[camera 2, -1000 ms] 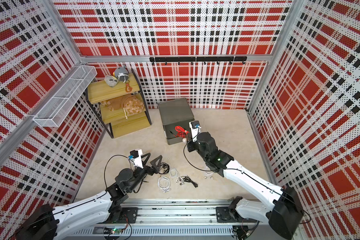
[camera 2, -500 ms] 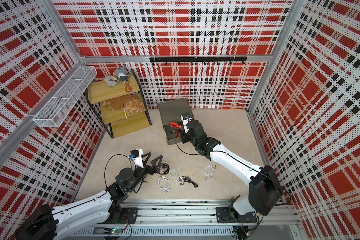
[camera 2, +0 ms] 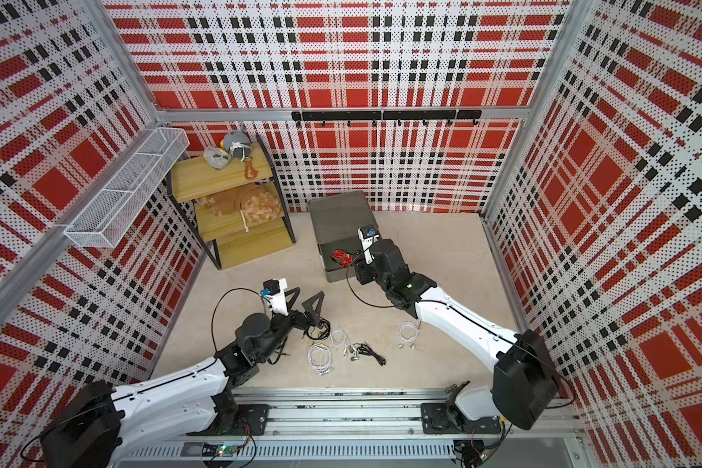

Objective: Place the wired earphones into the drawer by color
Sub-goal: Place the wired earphones in the drawer, then close the drawer in the storage box.

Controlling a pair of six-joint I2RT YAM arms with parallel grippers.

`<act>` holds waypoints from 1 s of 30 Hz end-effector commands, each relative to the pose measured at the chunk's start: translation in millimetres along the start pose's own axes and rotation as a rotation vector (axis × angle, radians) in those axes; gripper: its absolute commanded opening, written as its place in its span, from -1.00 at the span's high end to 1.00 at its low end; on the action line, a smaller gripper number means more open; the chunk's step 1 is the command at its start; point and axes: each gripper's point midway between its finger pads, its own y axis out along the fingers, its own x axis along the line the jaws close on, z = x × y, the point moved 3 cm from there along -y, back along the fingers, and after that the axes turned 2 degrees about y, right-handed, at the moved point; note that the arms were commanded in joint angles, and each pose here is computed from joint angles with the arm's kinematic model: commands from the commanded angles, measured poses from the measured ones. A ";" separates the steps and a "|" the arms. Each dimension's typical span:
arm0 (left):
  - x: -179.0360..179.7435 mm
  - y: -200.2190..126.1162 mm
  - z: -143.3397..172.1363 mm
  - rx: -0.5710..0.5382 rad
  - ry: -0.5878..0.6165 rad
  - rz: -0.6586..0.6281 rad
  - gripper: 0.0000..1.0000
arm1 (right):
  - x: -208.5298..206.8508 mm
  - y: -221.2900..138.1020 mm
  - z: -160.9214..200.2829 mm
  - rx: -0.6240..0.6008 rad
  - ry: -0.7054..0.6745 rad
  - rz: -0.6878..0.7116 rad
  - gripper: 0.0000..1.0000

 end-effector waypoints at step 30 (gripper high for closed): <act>10.7 72.6 -12.6 0.024 0.104 -0.113 -0.98 | -66.7 -104.7 70.7 -0.221 0.142 0.190 -0.58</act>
